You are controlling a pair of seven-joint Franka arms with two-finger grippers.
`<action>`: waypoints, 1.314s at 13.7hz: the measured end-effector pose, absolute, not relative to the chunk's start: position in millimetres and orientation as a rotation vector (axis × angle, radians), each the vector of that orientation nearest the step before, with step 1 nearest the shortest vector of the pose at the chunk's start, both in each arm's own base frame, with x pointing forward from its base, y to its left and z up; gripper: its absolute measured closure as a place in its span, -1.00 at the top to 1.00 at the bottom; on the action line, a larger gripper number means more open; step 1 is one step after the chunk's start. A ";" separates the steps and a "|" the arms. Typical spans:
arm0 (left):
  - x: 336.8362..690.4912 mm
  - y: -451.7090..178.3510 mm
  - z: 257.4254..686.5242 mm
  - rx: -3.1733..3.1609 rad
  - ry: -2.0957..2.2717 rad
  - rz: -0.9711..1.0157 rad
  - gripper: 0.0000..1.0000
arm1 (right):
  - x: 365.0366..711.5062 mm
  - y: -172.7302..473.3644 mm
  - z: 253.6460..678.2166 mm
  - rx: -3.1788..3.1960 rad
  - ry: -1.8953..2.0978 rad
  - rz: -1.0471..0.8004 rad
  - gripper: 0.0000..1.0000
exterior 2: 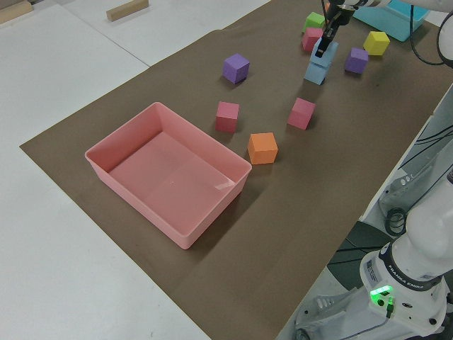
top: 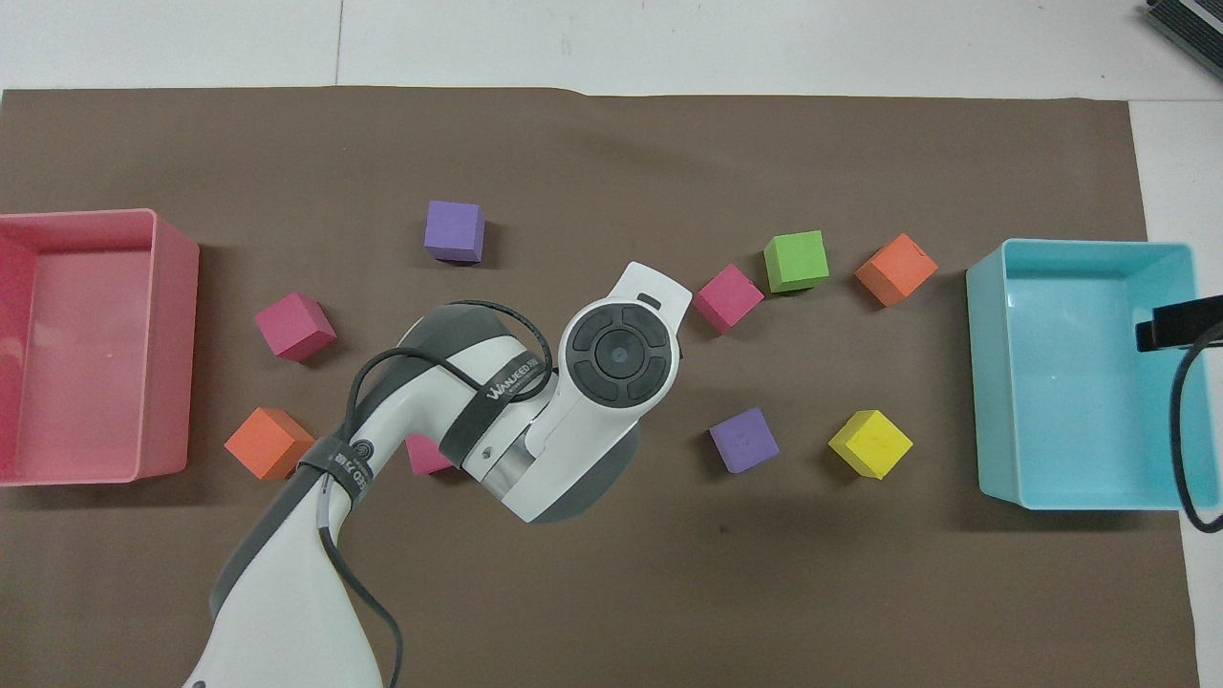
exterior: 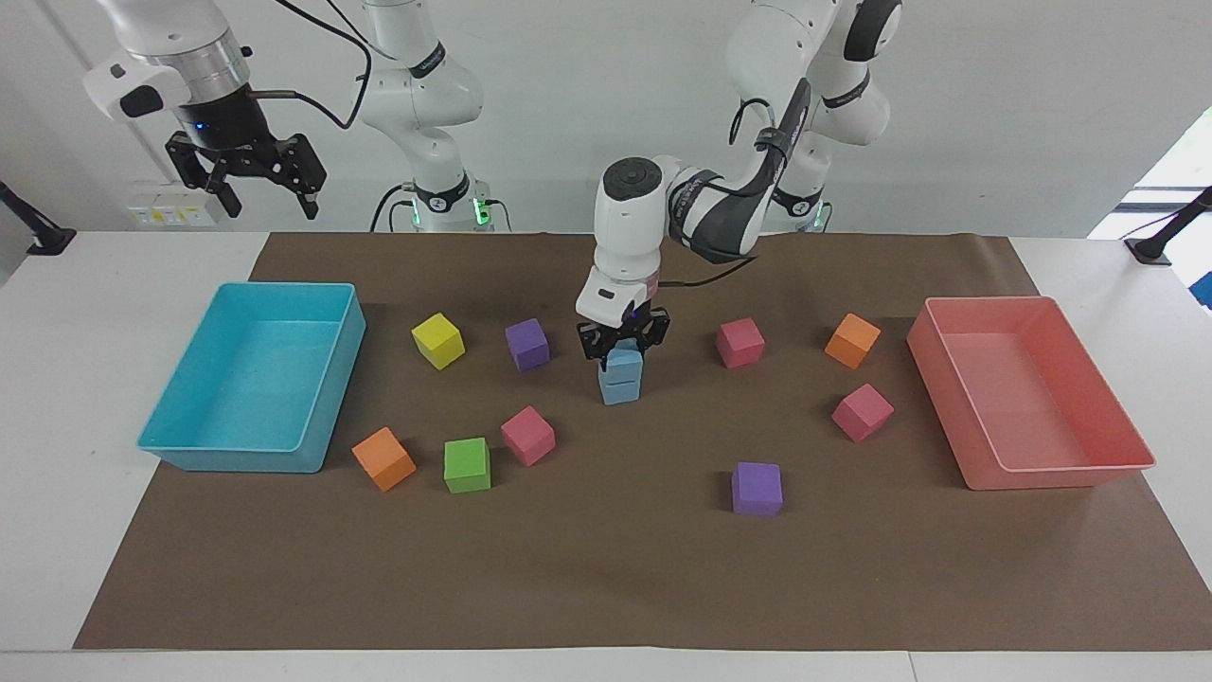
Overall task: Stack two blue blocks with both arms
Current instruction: 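Lower the held cube onto the center light blue cube with the left gripper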
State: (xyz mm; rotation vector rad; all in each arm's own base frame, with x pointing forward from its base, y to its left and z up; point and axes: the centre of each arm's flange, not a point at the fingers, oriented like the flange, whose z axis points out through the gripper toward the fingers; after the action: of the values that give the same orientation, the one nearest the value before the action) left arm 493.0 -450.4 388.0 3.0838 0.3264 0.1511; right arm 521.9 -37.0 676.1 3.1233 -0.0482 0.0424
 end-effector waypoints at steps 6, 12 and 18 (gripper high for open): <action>490.7 -449.9 383.1 3.072 0.323 0.163 0.18 | 521.9 -37.0 676.1 3.123 -0.048 0.042 1.00; 489.1 -449.0 378.6 3.071 0.321 0.163 0.18 | 521.9 -37.0 676.1 3.123 -0.048 0.042 1.00; 489.5 -449.3 380.3 3.063 0.320 0.172 0.35 | 521.9 -37.0 676.1 3.123 -0.048 0.042 1.00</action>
State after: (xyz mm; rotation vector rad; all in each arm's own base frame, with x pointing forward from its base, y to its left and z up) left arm 489.5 -449.3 380.3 3.0632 0.3203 0.1720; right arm 521.9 -37.0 676.1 3.1233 -0.0482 0.0424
